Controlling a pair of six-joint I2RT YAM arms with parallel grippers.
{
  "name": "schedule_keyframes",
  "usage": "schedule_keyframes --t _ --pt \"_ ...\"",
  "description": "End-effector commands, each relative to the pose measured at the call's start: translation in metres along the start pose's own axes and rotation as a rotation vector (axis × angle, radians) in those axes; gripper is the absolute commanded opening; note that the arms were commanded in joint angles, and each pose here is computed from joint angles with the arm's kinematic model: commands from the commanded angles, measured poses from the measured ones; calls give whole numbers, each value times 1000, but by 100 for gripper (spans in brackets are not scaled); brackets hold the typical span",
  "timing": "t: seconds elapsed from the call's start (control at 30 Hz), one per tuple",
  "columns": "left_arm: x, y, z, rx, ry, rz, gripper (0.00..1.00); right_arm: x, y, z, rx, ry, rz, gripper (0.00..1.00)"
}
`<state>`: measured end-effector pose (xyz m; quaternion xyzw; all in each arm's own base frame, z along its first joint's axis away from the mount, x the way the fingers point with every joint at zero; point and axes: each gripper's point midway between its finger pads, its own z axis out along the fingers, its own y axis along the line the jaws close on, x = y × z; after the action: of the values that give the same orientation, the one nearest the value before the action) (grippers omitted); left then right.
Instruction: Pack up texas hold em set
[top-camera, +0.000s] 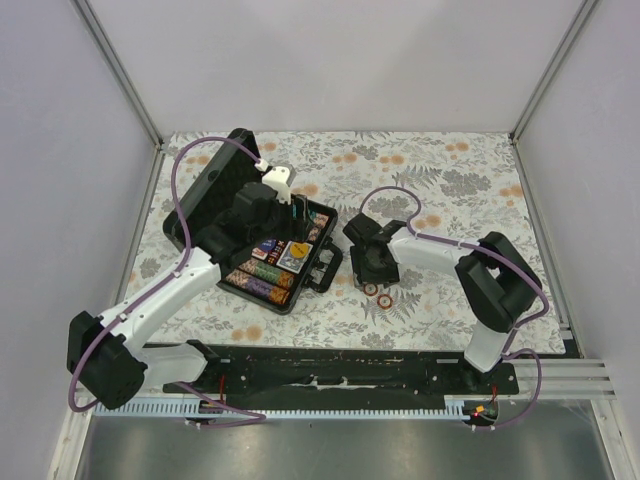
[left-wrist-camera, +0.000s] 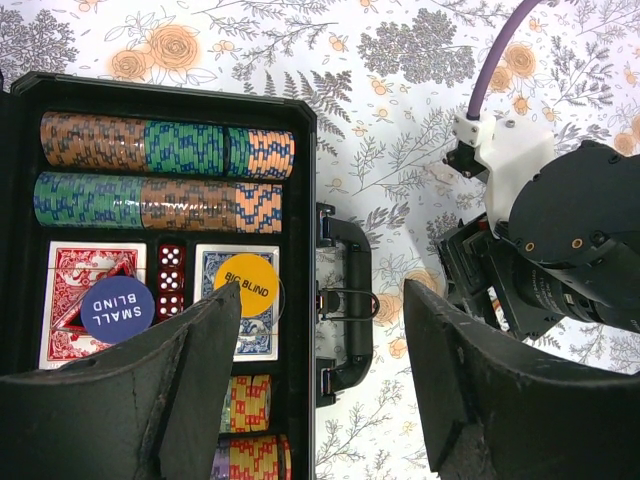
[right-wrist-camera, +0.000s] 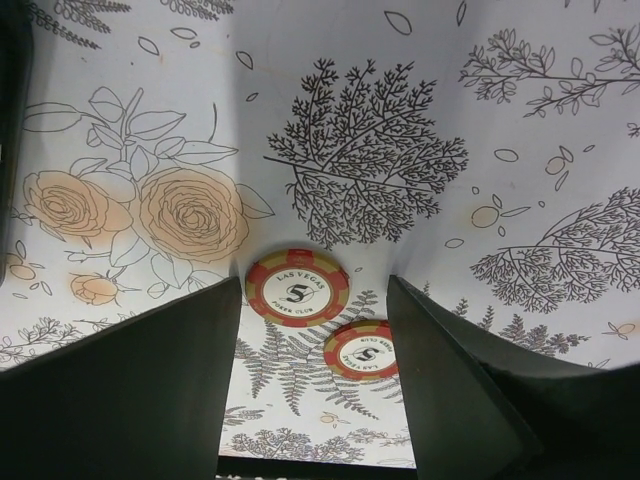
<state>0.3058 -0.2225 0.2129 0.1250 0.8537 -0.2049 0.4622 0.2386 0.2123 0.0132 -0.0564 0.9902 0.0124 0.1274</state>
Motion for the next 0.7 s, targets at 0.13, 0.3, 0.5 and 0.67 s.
schedule_keyframes --t 0.13,0.3,0.5,0.67 --pt "-7 -3 -4 5 -31 -28 73 -3 6 10 14 -4 -8 58" --pt "-3 -4 -4 12 -18 -32 73 1 7 12 26 13 -20 49" --pt "4 -8 -4 36 -2 -43 73 7 8 13 34 38 -16 54" --pt "11 -9 -5 49 8 -62 74 14 6 12 48 62 -31 61"
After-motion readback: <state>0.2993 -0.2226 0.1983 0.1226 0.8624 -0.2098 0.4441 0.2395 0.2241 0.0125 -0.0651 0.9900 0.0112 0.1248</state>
